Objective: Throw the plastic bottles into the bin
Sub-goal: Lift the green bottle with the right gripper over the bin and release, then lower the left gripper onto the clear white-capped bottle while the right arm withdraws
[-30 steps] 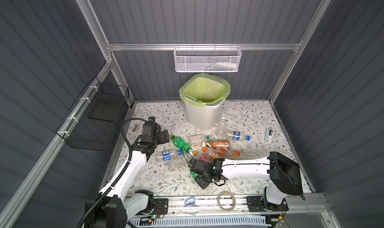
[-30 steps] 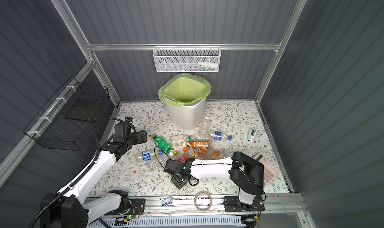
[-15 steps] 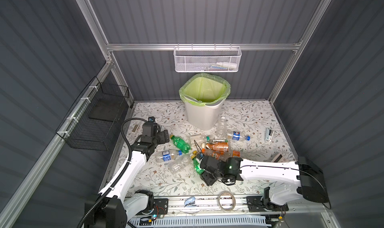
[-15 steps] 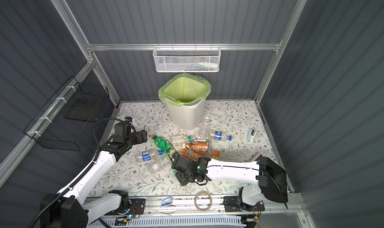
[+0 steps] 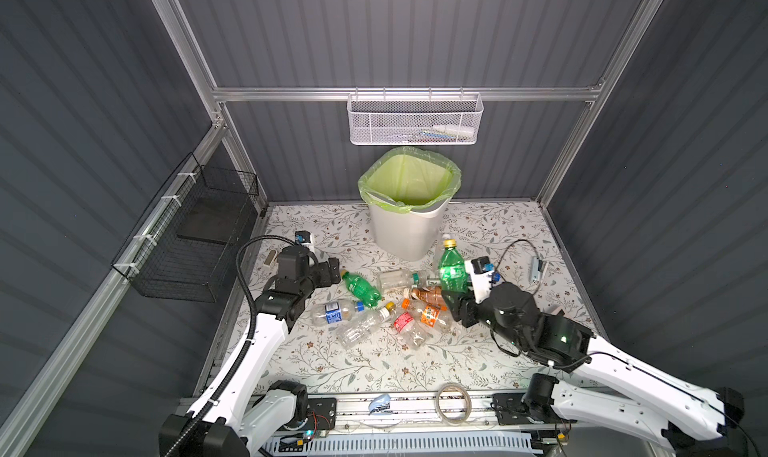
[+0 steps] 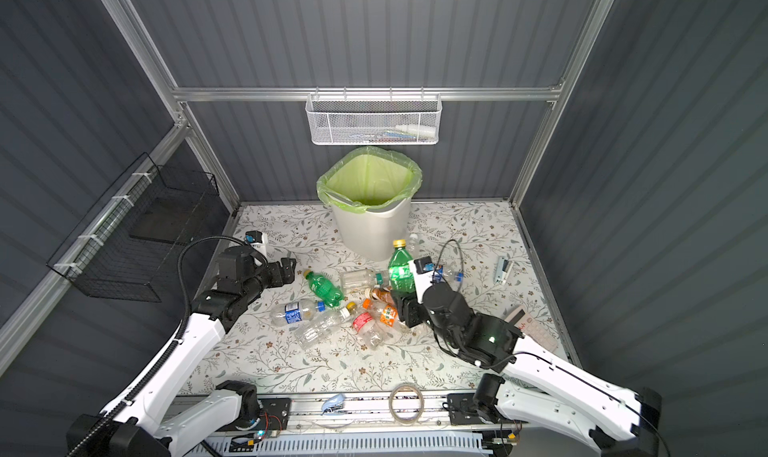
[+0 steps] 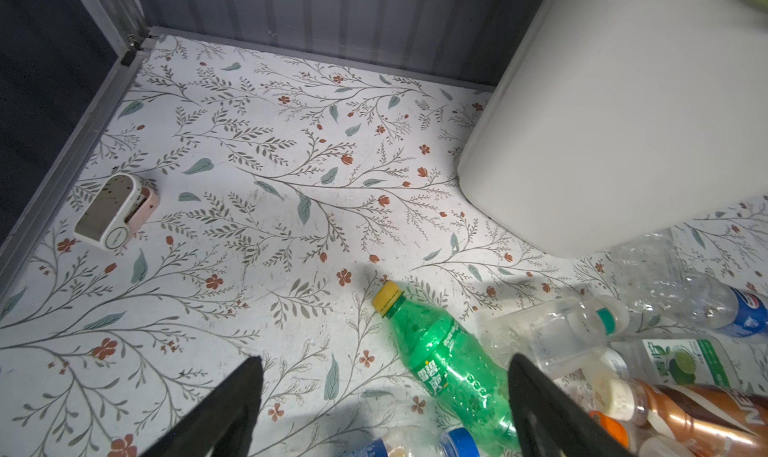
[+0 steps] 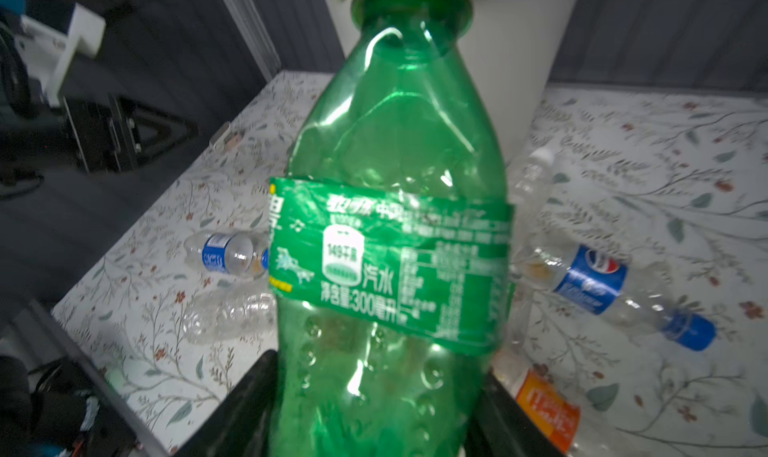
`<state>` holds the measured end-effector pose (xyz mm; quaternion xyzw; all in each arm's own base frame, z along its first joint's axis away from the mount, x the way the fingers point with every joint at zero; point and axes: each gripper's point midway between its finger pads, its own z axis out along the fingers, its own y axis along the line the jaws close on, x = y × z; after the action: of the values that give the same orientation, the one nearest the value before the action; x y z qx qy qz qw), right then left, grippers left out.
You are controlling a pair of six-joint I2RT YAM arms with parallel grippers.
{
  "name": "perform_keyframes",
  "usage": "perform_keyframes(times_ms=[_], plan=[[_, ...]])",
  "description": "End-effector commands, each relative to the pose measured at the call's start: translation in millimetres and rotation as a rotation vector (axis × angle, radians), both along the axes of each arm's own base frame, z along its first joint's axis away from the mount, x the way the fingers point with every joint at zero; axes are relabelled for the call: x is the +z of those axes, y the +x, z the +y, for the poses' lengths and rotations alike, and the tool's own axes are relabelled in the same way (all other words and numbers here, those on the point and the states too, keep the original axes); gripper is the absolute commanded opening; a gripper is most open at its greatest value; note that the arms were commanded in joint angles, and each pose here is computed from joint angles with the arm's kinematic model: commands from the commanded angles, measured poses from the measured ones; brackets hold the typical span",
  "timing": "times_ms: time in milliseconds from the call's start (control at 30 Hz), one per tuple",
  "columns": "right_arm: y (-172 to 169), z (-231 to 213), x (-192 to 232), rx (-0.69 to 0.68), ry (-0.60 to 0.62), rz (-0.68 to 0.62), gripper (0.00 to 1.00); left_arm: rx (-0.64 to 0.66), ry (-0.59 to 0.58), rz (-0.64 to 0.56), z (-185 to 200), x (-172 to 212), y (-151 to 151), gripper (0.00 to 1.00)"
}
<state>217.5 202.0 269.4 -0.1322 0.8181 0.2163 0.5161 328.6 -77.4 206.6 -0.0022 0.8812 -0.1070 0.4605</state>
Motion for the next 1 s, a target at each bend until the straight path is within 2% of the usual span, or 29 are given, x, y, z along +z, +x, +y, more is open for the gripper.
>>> perform_keyframes(times_ms=[0, 200, 333, 433, 567, 667, 700, 767, 833, 867, 967], plan=[[14.4, -31.3, 40.8, -0.119, -0.001, -0.194, 0.51, -0.102, -0.002, -0.04, -16.8, 7.5, -5.5, 0.92], [14.8, -62.3, 105.3, -0.211, 0.053, -0.43, 0.5, -0.219, 0.039, -0.046, -38.1, 13.6, -15.1, 0.92], [15.5, -72.0, 154.8, -0.247, 0.064, -0.582, 0.51, -0.254, 0.058, -0.054, -43.5, 19.6, -22.1, 0.92], [35.9, -67.0, 185.9, -0.266, 0.028, -0.607, 0.51, -0.24, 0.049, -0.084, -40.7, 25.7, -27.2, 0.92], [102.8, -34.2, 221.6, -0.187, 0.025, -0.483, 0.49, -0.22, 0.014, -0.094, -39.1, 24.9, -35.6, 0.91], [168.1, 13.4, 212.4, -0.068, -0.045, -0.307, 0.52, -0.213, 0.007, -0.076, -38.7, 18.6, -42.0, 0.91], [182.9, 28.7, 202.9, -0.005, -0.071, -0.212, 0.56, -0.21, 0.012, -0.07, -37.7, 17.1, -44.1, 0.91], [206.2, 43.2, 189.0, 0.024, -0.095, -0.085, 0.69, -0.211, 0.03, -0.058, -36.3, 15.6, -48.4, 0.91], [214.7, 43.6, 185.8, -0.005, -0.102, -0.064, 0.93, -0.21, 0.065, -0.047, -33.0, 12.6, -52.1, 0.91], [217.8, 40.0, 186.4, -0.032, -0.095, -0.075, 0.99, -0.22, 0.083, -0.041, -32.6, 10.9, -54.4, 0.92], [212.9, 26.9, 193.7, -0.082, -0.039, -0.153, 0.99, -0.259, 0.145, -0.016, -32.3, 3.8, -58.9, 0.93]])
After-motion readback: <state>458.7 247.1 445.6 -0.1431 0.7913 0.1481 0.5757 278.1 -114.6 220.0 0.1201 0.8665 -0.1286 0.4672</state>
